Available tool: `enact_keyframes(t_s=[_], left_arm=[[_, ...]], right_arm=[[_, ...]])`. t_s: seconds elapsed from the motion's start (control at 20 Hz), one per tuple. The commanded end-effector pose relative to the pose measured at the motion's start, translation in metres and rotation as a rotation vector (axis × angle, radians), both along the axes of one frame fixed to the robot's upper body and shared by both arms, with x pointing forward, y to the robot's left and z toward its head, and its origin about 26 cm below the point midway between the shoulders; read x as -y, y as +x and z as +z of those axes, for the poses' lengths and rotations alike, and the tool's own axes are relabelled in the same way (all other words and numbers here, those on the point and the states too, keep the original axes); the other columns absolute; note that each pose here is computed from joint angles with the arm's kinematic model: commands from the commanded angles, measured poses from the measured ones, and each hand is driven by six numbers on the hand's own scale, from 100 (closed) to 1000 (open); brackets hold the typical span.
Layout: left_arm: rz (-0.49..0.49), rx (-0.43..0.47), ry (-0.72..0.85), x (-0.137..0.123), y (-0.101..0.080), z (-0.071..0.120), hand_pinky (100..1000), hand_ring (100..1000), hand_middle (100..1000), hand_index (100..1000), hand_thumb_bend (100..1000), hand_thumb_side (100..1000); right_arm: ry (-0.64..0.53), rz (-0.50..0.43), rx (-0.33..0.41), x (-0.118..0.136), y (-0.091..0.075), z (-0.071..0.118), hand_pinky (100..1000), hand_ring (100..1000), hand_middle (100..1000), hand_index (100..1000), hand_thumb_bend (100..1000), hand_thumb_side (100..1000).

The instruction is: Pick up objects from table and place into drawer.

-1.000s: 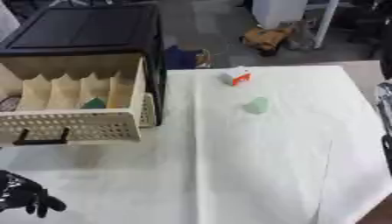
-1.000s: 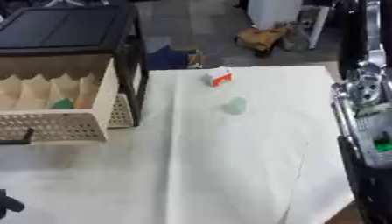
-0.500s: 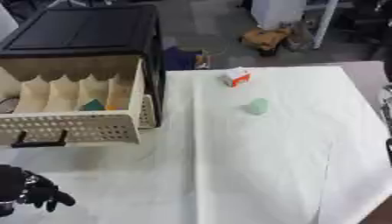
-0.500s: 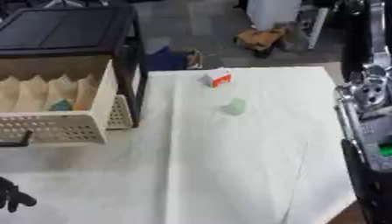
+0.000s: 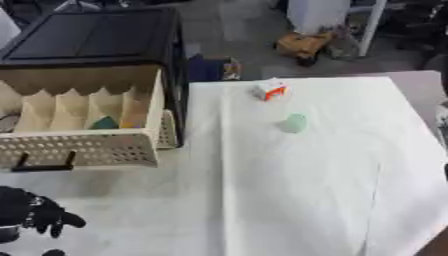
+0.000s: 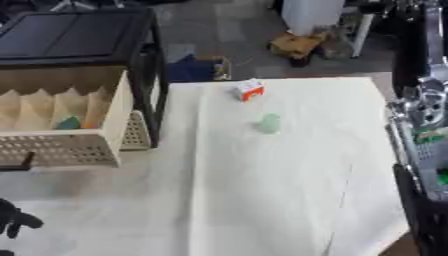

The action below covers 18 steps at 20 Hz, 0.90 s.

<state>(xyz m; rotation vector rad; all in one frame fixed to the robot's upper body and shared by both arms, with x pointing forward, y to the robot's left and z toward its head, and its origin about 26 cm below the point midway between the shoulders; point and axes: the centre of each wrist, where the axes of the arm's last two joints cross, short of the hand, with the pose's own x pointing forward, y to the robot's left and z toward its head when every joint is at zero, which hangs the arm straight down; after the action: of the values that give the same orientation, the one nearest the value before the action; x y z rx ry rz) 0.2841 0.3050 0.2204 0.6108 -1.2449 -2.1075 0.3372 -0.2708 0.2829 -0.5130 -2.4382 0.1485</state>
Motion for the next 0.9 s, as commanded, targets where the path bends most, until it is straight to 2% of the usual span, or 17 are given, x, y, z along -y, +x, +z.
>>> enact_keyframes(t_s=[0.05, 0.55, 0.9], left_arm=[[0.036, 0.054, 0.025, -0.004, -0.001, 0.013, 394, 645, 633, 940, 100, 1000], [0.068, 0.102, -0.011, -0.003, 0.001, 0.021, 405, 686, 675, 930, 100, 1000], [0.118, 0.068, -0.022, -0.008, 0.011, 0.019, 394, 675, 648, 927, 100, 1000]], right_arm=[[-0.018, 0.003, 0.057, 0.0, -0.006, 0.016, 688, 702, 691, 876, 100, 1000], [-0.007, -0.002, 0.054, -0.001, -0.005, 0.016, 688, 698, 689, 877, 100, 1000], [0.006, -0.005, 0.057, -0.002, -0.006, 0.017, 688, 699, 690, 875, 100, 1000]])
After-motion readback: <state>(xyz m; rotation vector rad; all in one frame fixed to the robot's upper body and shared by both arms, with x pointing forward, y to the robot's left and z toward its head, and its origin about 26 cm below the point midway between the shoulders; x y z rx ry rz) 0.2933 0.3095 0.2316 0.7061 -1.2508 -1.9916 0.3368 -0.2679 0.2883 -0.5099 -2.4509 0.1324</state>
